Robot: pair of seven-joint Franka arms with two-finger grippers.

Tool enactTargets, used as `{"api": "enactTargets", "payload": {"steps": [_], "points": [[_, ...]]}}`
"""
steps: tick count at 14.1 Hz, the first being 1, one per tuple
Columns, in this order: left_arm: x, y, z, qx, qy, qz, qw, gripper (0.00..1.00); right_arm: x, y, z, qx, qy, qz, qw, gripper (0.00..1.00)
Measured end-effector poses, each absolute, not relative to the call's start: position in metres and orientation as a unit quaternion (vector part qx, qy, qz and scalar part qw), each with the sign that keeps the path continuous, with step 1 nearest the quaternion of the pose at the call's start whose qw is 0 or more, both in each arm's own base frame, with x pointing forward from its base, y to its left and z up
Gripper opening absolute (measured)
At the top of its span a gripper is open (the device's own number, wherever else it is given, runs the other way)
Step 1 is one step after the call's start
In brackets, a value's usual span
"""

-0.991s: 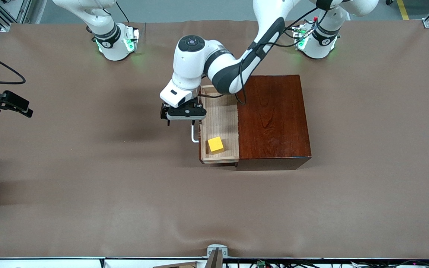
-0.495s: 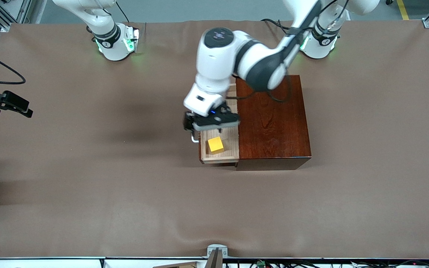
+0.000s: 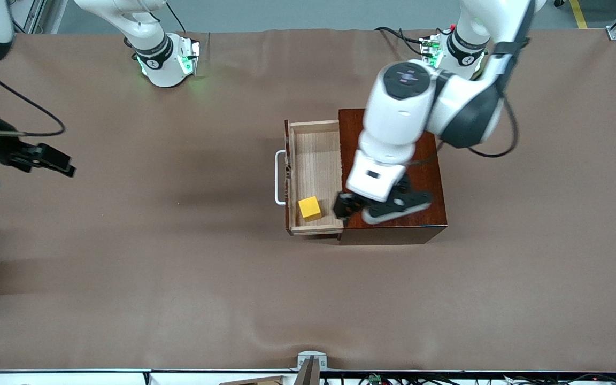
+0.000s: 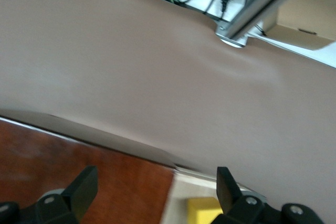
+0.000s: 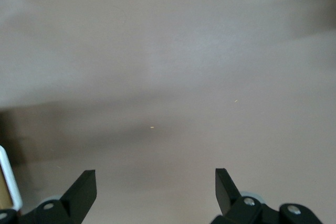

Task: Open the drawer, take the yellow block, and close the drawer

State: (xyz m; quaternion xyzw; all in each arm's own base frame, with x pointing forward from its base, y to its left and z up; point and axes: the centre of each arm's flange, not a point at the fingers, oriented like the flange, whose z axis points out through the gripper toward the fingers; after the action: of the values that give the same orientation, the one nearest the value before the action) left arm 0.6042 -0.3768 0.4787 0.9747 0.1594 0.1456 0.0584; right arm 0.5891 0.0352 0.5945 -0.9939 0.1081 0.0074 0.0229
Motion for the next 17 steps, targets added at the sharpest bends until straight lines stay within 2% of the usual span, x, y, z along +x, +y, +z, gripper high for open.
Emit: {"api": "enactTargets", "payload": {"steps": [9, 17], "points": [[0.618, -0.23, 0.474, 0.985, 0.116, 0.124, 0.003, 1.0, 0.56, 0.268, 0.578, -0.902, 0.43, 0.019, 0.017, 1.0], [0.603, -0.124, 0.491, 0.995, 0.042, 0.087, -0.006, 1.0, 0.543, 0.434, 0.509, -0.82, 0.571, 0.014, 0.039, 1.0]]}}
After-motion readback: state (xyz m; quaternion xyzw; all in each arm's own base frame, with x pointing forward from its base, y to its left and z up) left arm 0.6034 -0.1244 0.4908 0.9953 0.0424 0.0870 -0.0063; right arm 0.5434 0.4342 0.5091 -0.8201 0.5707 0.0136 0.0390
